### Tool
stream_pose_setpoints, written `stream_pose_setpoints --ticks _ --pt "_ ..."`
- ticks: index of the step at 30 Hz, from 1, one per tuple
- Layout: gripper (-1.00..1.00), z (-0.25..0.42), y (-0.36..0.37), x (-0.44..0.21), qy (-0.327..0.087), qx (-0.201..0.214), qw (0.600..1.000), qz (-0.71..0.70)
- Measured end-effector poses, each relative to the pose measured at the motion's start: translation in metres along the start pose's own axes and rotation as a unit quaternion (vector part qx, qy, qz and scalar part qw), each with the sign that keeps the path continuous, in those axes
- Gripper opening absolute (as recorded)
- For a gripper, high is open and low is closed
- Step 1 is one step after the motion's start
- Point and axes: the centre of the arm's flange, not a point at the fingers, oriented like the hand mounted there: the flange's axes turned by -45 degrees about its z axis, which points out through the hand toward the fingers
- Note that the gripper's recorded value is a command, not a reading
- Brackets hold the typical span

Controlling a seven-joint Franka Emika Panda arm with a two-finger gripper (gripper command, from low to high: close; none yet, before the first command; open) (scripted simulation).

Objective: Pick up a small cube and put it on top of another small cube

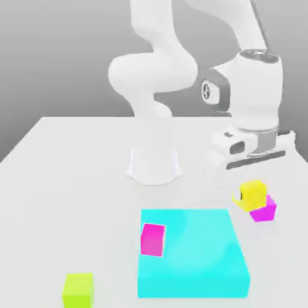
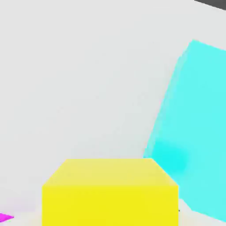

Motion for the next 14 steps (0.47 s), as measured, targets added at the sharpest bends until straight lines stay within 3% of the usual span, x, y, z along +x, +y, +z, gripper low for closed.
stream_pose_setpoints --ticks 3,10,11,14 --pt "-1.0 0.006 -0.055 -0.026 -0.022 -0.005 0.996 -0.091" --pt "-1.0 0.066 -0.058 -0.038 -0.032 -0.013 0.994 -0.101" --pt "1.0 0.073 -0.058 -0.039 -0.033 -0.013 0.994 -0.101" --pt "1.0 0.073 -0.058 -0.039 -0.033 -0.013 0.994 -0.101"
